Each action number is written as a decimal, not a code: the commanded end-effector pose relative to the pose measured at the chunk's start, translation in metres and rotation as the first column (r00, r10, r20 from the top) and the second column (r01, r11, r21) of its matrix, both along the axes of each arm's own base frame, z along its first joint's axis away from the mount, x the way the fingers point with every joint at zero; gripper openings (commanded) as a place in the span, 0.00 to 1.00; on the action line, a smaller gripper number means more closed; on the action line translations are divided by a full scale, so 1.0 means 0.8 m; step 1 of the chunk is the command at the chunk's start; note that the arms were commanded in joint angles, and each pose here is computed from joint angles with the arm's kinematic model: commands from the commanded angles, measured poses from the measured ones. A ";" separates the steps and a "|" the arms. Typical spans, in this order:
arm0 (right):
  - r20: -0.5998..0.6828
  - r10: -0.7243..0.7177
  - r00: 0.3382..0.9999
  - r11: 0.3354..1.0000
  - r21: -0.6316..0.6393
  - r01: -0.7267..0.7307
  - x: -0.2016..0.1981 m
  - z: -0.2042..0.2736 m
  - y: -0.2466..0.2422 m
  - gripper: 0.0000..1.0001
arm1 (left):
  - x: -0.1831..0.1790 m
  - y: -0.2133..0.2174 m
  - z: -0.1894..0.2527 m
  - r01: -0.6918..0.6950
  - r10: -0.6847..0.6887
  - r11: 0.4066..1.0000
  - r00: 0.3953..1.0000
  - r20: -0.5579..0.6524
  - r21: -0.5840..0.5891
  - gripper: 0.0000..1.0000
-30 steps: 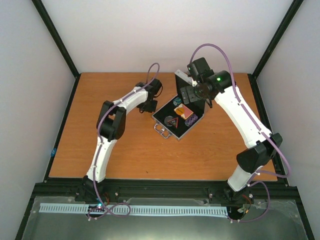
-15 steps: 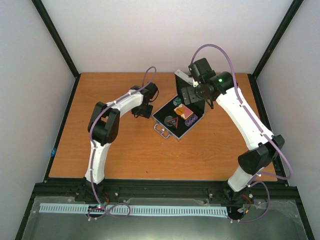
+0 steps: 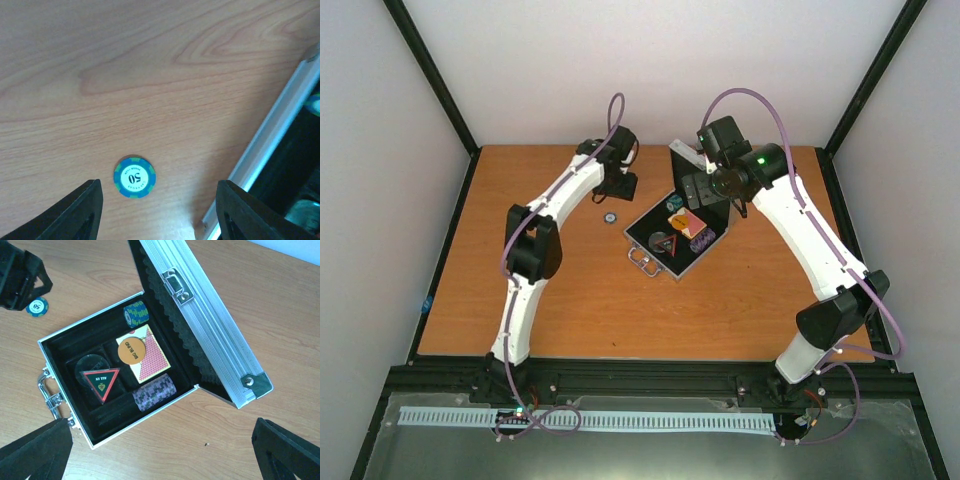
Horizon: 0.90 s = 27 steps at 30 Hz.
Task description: Pack up texas hold em set
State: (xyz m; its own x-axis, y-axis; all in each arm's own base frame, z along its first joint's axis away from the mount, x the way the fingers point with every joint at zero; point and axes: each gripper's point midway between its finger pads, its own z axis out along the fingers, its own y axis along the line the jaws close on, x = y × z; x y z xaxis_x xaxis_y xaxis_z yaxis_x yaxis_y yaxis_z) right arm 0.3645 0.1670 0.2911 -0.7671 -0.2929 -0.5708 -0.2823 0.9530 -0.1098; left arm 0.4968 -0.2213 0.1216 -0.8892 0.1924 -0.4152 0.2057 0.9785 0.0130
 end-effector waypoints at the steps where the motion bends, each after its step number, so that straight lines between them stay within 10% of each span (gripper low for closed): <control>1: 0.030 -0.010 1.000 1.000 0.004 0.010 -0.003 0.013 -0.009 1.00 | -0.009 0.009 -0.051 -0.006 0.006 1.000 0.989 -0.146 0.003 0.64; 27: -0.002 0.002 1.000 1.000 0.004 -0.002 -0.005 -0.001 -0.006 1.00 | -0.007 0.037 -0.113 -0.141 0.132 0.990 0.962 -0.239 -0.021 0.67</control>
State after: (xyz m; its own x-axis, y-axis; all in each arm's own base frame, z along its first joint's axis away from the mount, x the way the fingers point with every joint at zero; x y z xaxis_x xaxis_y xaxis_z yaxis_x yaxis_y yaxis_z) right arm 0.3620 0.1663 0.2811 -0.7810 -0.3005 -0.5475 -0.2872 0.9513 -0.1125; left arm 0.4840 -0.1885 0.0336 -0.9798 0.0773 -0.1843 0.0840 0.9960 -0.0290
